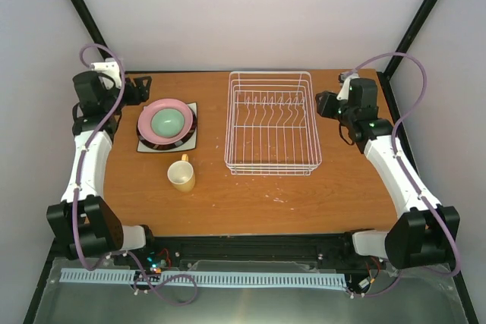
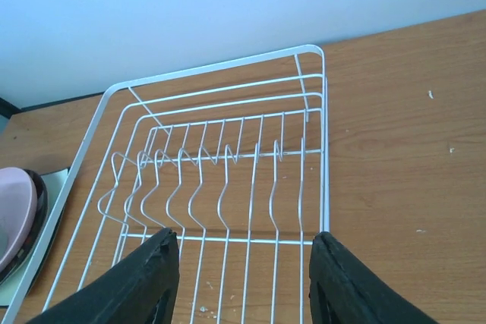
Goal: Load the mixed dishes into the dish rack
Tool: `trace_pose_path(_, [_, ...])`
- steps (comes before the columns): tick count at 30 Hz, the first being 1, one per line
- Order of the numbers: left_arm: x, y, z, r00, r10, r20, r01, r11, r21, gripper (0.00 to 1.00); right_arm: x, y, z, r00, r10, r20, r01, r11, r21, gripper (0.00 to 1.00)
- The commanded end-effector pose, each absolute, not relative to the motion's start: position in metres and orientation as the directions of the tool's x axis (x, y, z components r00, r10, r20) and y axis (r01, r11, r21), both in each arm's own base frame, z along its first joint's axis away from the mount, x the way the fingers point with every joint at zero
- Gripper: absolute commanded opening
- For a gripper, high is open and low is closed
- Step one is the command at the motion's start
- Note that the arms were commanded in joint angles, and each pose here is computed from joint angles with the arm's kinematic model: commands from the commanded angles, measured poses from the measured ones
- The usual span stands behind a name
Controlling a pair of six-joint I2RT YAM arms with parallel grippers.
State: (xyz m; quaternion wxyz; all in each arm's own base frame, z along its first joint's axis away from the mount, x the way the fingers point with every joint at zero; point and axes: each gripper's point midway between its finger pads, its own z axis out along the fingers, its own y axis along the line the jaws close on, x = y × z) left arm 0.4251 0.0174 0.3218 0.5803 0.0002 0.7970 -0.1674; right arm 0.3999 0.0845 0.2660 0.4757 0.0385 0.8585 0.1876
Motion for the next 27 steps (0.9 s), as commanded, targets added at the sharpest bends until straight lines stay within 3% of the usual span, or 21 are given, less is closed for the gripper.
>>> trace_pose_path(1, [0.429, 0.018, 0.312, -0.405, -0.172, -0.898, 0.185, 0.946, -0.265, 0.76, 0.407, 0.093, 0.268, -0.546, 0.218, -0.809, -0.162, 0.920, 0.357, 0.47])
trace_pose_path(9, [0.432, 0.024, 0.264, -0.605, -0.201, -0.770, 0.094, 0.943, -0.320, 0.62, 0.407, 0.133, 0.262, -0.596, 0.111, -0.795, -0.265, 0.908, 0.325, 0.28])
trace_pose_path(15, [0.422, 0.040, 0.225, -0.707, -0.227, -0.670, -0.033, 0.957, -0.289, 0.60, 0.407, 0.153, 0.258, -0.619, 0.055, -0.784, -0.313, 0.898, 0.310, 0.28])
trace_pose_path(21, [0.414, 0.032, 0.179, -0.799, -0.249, -0.547, -0.057, 0.938, -0.343, 0.58, 0.405, 0.160, 0.257, -0.624, 0.042, -0.780, -0.338, 0.886, 0.318, 0.23])
trace_pose_path(27, [0.411, 0.034, 0.161, -0.821, -0.254, -0.511, -0.084, 0.940, -0.331, 0.53, 0.402, 0.159, 0.254, -0.627, 0.030, -0.779, -0.339, 0.889, 0.307, 0.23])
